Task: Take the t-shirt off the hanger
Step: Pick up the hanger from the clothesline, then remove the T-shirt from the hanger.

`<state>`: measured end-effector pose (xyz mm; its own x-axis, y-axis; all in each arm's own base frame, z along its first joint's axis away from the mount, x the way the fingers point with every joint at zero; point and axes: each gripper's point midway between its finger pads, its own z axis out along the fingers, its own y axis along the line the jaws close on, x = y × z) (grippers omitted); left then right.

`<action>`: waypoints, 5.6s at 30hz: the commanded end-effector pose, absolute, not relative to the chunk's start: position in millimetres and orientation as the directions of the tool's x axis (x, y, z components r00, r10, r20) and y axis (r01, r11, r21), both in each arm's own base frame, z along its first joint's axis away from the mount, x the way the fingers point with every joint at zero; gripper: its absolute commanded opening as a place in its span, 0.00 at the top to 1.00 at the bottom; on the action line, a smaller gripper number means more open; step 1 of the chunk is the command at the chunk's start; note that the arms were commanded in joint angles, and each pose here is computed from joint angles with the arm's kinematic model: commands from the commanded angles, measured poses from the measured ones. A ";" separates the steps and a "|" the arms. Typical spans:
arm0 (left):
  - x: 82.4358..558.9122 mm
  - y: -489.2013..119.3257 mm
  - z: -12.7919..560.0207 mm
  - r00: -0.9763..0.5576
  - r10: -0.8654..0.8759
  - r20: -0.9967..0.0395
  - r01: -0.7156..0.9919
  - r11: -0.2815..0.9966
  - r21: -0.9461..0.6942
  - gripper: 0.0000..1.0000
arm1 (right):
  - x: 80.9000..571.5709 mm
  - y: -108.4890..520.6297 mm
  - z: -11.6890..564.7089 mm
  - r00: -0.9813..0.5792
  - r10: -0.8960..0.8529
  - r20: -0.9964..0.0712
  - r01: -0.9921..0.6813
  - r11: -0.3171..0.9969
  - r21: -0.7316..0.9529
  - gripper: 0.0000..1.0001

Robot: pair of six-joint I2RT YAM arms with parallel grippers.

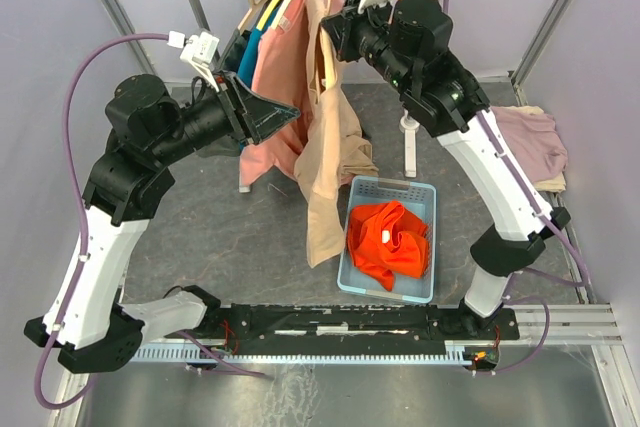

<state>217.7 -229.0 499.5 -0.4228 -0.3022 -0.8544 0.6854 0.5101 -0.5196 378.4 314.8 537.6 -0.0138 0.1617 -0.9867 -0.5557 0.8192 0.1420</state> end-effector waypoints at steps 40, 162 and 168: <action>296.5 -258.6 521.8 -0.381 -0.380 -0.843 0.635 0.555 -0.537 0.50 | 378.6 341.0 572.0 0.032 0.315 -0.949 -0.588 0.773 0.237 0.99; 383.1 -245.3 655.0 -0.201 -0.930 -0.307 0.526 0.162 -0.835 0.97 | 242.4 268.0 301.2 -0.515 -0.021 -0.857 -0.501 0.819 0.281 0.99; 376.7 -241.5 662.3 -0.197 -0.933 -0.303 0.537 0.156 -0.829 0.97 | 240.5 257.3 284.2 -0.530 -0.048 -0.847 -0.477 0.843 0.251 0.99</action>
<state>424.2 -280.7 540.6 -0.3292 -0.8293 -0.4516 0.3003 0.3615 -0.8827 253.0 272.8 304.6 -0.4875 0.0047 -0.8731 -0.4986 0.8194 0.2828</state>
